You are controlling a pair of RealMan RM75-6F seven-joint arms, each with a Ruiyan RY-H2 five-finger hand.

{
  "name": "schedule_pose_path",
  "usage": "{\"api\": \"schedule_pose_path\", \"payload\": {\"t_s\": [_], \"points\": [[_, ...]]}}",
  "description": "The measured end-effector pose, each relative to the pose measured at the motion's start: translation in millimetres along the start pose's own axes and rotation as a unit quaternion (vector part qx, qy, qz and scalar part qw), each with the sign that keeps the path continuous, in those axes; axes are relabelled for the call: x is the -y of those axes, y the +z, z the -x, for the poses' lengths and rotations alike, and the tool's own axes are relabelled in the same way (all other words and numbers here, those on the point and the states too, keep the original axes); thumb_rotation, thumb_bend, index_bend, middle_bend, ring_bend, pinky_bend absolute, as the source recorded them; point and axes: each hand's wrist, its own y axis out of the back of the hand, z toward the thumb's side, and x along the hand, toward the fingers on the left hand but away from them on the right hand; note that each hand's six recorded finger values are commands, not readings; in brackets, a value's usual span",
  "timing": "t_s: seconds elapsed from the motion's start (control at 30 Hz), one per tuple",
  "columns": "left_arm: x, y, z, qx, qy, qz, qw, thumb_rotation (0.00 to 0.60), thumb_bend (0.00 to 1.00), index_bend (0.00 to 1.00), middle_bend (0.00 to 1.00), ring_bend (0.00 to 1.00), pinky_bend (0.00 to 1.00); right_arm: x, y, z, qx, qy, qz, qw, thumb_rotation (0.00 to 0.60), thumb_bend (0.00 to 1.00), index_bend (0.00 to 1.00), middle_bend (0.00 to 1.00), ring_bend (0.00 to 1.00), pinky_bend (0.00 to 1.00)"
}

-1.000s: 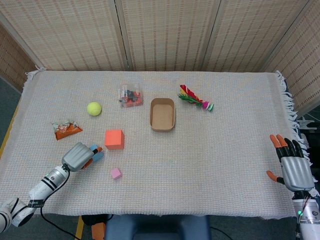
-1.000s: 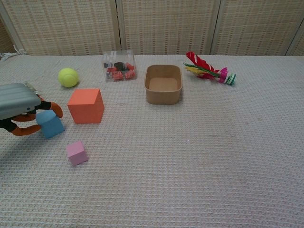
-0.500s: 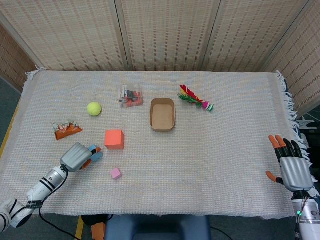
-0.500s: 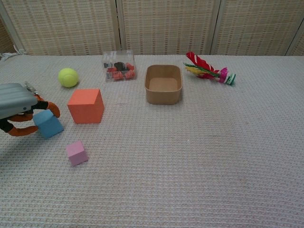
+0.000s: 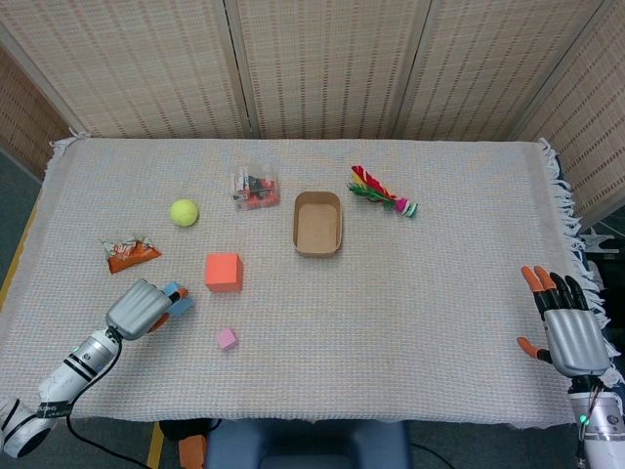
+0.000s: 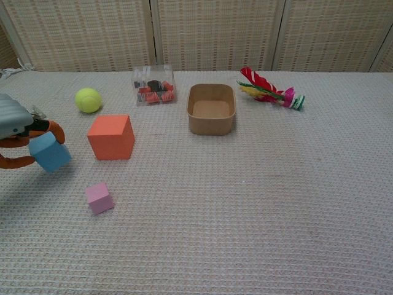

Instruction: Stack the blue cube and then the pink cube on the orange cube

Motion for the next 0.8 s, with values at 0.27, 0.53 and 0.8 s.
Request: {"api": "schedule_pose_path", "payload": {"t_s": [0.27,0.53,0.8], "points": [[-26,3,4,-0.007,0.013,-0.021,0.9997,0.600,0.37,0.57,1.00,1.00,1.00,-1,1,-2,-0.006,0.001,0.004,1.0000,0.600,0.06,0.00,0.00,0.00,0.00],[-59,16,-17,0.000,0.022,-0.044,0.9988,0.600,0.38,0.56,1.00,1.00,1.00,-4,0,-3,-0.009,0.000,0.009,0.9999,0.600,0.06,0.00,0.00,0.00,0.00],[-71,23,-39,0.040,0.068,-0.116,0.9901,0.600,0.38,0.54,1.00,1.00,1.00,-9,-5,-4,-0.003,-0.006,0.013,0.9999,0.600,0.06,0.00,0.00,0.00,0.00]]}}
